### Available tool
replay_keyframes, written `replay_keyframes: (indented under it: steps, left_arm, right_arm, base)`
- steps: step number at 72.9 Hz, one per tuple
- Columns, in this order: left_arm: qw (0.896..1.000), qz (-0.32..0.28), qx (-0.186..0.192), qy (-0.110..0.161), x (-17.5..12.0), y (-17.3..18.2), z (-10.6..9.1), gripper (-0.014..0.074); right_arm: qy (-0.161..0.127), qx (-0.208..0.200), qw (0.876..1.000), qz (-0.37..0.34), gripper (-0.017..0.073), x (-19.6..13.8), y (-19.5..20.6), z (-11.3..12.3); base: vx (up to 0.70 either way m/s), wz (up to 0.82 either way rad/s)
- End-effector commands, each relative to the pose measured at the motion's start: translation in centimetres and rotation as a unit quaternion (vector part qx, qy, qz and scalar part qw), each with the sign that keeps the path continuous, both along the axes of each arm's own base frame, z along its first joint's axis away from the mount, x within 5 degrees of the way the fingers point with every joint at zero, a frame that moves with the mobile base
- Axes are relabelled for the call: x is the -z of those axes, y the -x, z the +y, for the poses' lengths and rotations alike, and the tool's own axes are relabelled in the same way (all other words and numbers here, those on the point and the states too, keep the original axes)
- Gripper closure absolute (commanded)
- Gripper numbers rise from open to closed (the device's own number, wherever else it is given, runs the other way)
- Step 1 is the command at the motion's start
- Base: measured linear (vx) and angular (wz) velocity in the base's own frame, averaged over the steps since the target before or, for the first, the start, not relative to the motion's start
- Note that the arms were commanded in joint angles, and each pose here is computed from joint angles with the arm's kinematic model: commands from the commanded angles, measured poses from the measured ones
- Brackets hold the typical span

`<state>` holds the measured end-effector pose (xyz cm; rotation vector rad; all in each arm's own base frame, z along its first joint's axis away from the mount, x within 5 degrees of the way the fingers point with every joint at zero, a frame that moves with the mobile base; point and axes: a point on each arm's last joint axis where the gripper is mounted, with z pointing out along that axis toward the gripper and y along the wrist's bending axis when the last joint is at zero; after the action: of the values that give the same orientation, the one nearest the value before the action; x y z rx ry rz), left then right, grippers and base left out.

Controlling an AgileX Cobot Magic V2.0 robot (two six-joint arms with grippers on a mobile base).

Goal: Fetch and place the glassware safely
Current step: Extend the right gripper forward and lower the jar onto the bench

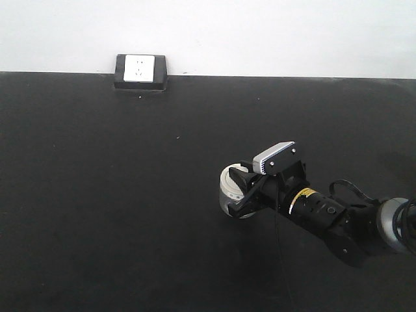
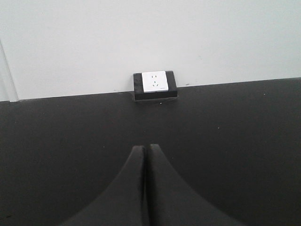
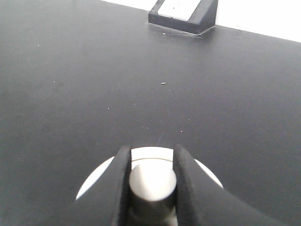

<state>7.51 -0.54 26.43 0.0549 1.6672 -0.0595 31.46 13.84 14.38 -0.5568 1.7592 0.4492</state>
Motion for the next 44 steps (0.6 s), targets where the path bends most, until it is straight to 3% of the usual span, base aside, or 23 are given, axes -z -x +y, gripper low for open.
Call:
replay_keyframes:
  steps: [1, 24, 44]
  left_arm:
    - [0.999, -0.044, 0.001, 0.01, -1.5, -0.1, 0.0, 0.0601]
    - [0.999, -0.044, 0.001, 0.01, -1.5, -0.1, 0.0, 0.0601]
    - [0.999, -0.044, 0.001, 0.01, -1.5, -0.1, 0.0, 0.0601]
  right_arm:
    - [-0.021, -0.014, 0.998, -0.055, 0.0438, -2.2, -0.3, 0.4]
    - [-0.025, -0.023, 0.998, -0.052, 0.0226, -2.3, -0.1, 0.5]
    - [-0.019, -0.017, 0.997, -0.07, 0.0196, -5.2, 0.5, 0.2]
  base:
    - [0.0, 0.0]
    - [0.0, 0.0]
    - [0.0, 0.0]
